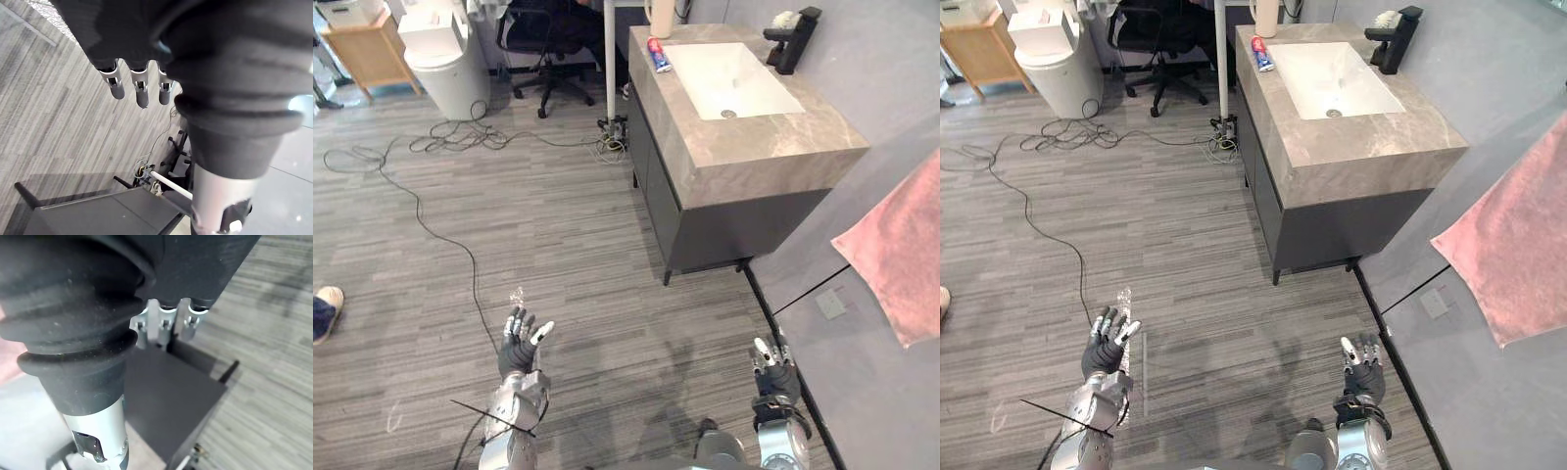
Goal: Organize washtable
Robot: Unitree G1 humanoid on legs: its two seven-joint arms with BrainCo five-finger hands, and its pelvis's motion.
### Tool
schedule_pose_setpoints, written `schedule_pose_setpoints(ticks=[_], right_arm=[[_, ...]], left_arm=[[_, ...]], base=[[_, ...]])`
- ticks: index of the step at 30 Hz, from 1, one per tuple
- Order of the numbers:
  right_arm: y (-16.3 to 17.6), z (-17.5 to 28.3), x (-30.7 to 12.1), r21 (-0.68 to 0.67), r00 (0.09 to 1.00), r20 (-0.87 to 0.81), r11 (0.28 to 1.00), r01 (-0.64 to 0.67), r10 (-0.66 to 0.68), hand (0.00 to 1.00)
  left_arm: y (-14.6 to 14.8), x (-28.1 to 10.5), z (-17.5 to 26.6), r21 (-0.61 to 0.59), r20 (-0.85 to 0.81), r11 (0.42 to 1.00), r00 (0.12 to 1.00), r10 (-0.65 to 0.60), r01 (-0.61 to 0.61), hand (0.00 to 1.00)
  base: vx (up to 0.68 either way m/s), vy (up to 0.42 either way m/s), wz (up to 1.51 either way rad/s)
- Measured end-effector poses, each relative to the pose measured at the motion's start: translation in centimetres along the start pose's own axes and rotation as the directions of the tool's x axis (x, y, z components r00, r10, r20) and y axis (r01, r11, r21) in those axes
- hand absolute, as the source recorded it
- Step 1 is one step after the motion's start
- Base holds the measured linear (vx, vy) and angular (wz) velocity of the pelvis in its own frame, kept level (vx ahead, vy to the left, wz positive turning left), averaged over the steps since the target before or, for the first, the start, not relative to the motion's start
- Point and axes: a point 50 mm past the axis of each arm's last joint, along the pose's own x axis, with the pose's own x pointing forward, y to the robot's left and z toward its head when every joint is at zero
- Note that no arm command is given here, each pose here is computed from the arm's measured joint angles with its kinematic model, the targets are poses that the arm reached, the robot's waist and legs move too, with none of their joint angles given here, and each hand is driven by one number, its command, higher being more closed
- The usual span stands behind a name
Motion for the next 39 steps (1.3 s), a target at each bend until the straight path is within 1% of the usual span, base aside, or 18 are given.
schedule_pose_setpoints(ticks=[3,5,10,13,14,16,22,24,28,30,33,35,38,39], right_arm=[[1.0,0.7,0.8,-0.007,0.999,0.037,0.999,-0.039,0.039,0.0],[0.9,1.0,1.0,-0.019,0.998,0.041,0.999,-0.042,0.042,0.0],[0.9,0.6,1.3,-0.056,0.999,0.016,0.997,-0.044,0.045,0.0],[0.7,-0.5,1.2,-0.069,0.999,-0.033,0.997,-0.035,0.033,0.0],[0.9,-1.1,1.2,-0.084,0.997,-0.062,0.995,-0.05,0.045,0.0],[1.0,-2.0,1.0,-0.117,0.993,-0.105,0.991,-0.063,0.051,0.0],[0.5,-2.8,1.1,-0.162,0.99,-0.141,0.985,-0.056,0.033,0.0],[-1.2,-2.3,0.7,-0.176,0.991,-0.129,0.984,0.002,-0.025,0.0],[-2.0,-2.5,0.1,-0.195,0.986,-0.156,0.981,0.02,-0.052,0.0],[-1.0,-3.5,-0.1,-0.176,0.983,-0.181,0.984,-0.01,-0.022,0.0],[-0.9,-3.4,0.0,-0.163,0.984,-0.174,0.987,-0.003,-0.026,0.0],[-1.3,-3.1,-0.1,-0.179,0.985,-0.17,0.984,0.006,-0.037,0.0],[-1.8,-2.7,-0.1,-0.202,0.986,-0.164,0.979,0.009,-0.043,0.0],[-1.6,-2.2,0.3,-0.207,0.989,-0.148,0.978,-0.002,-0.029,0.0]], left_arm=[[-1.1,-0.7,-1.1,-0.034,-0.022,0.999,1.0,0.001,-0.002,0.0],[-2.8,-1.2,-2.2,-0.051,-0.056,0.997,0.997,-0.057,0.054,0.0],[-3.1,-1.4,-2.8,-0.029,-0.089,0.997,0.993,-0.078,0.075,0.0],[-1.8,-1.8,-3.1,0.026,-0.124,0.999,0.991,-0.042,0.045,0.0],[-1.0,-2.0,-3.2,0.045,-0.131,0.999,0.991,-0.021,0.027,0.0],[-0.5,-2.2,-3.3,0.059,-0.142,0.998,0.99,-0.005,0.014,0.0],[0.3,-3.0,-4.0,0.073,-0.173,0.997,0.984,0.039,-0.027,0.0],[-0.1,-3.3,-4.4,0.081,-0.192,0.997,0.981,0.028,-0.013,0.0],[1.0,-4.3,-5.5,0.099,-0.243,0.994,0.967,0.075,-0.052,0.0],[1.7,-4.1,-5.3,0.133,-0.243,0.99,0.966,0.085,-0.053,0.0],[0.8,-3.0,-5.8,0.154,-0.268,0.988,0.962,0.053,-0.012,0.0],[-0.2,-2.0,-5.5,0.149,-0.25,0.989,0.968,0.027,0.011,0.0],[-0.8,-2.6,-6.5,0.141,-0.286,0.99,0.958,0.017,0.024,0.0],[-1.7,-2.9,-7.1,0.12,-0.307,0.992,0.952,-0.007,0.046,0.0]], base=[[0.06,-0.113,0.15],[0.04,-0.104,0.08],[-0.01,-0.044,0.11],[-0.06,0.041,0.18],[-0.08,0.039,0.1],[-0.08,0.02,0.13],[-0.06,0.038,0.5],[0.03,0.098,0.79],[0.09,0.119,0.59],[0.21,0.032,0.21],[0.36,-0.024,0.24],[0.52,-0.081,0.57],[0.65,-0.141,0.49],[0.67,-0.187,0.01]])
